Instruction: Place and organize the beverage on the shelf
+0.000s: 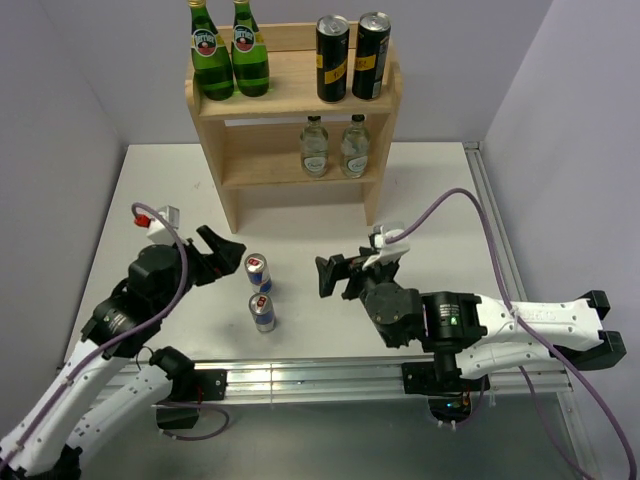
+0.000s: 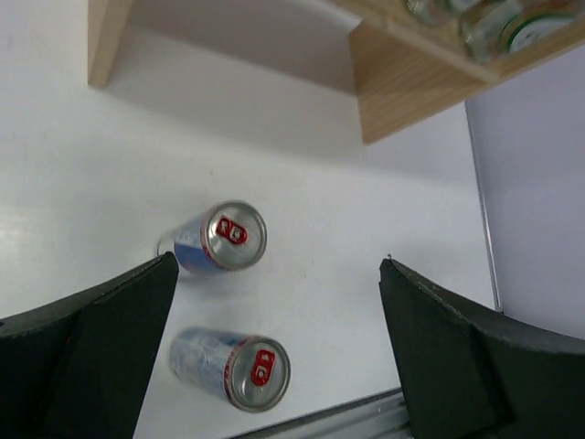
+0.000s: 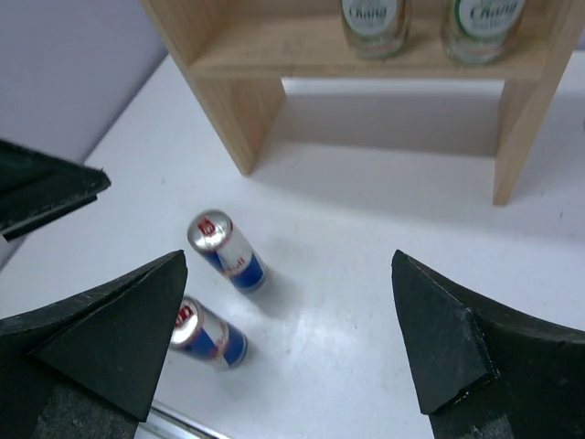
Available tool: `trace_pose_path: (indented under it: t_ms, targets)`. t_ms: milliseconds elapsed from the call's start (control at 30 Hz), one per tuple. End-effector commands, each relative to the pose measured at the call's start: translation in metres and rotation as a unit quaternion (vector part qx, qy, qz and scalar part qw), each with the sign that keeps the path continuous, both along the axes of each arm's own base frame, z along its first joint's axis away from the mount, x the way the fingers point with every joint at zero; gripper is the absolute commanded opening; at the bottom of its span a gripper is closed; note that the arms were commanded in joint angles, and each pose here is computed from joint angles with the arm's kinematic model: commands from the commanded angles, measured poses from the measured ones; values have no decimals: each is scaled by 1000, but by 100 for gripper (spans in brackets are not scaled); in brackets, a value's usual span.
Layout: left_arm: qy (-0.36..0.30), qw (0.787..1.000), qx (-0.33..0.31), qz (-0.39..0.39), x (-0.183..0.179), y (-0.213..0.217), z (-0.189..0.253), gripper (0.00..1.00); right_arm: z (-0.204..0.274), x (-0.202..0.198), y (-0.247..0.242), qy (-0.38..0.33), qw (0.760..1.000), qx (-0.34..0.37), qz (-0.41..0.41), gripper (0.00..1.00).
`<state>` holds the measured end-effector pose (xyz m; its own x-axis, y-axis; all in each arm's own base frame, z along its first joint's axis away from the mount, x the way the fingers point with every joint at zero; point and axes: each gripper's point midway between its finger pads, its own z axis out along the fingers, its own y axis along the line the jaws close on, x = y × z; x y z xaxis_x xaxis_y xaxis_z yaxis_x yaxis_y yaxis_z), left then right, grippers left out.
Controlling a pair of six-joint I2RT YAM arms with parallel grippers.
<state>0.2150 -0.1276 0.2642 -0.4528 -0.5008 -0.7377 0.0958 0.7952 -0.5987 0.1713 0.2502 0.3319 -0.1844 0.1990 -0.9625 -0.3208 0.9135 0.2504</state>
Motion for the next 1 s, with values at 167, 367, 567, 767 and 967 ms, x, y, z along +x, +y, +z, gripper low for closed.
trace_pose_path:
  t_ms: [167,367,567,767,967]
  targets:
    - [78,989,53,111,-26,-7,-56,99,-30,-20,-21,35,999,28,-26,100]
    - [73,988,84,105,-87,-43,-88,99,-44,-28,-29,42,999,18,-29,100]
    - [69,989,99,88,-110,-72,-109,99,-54,-28,-37,47,998,19,-28,100]
    - [27,987,115,111,-102,-61,-140,99,-61,-29,-46,51,998,20,-27,100]
    - [-6,989,123,76,-86,-81,-162,99,-67,-28,-52,53,998,15,-30,100]
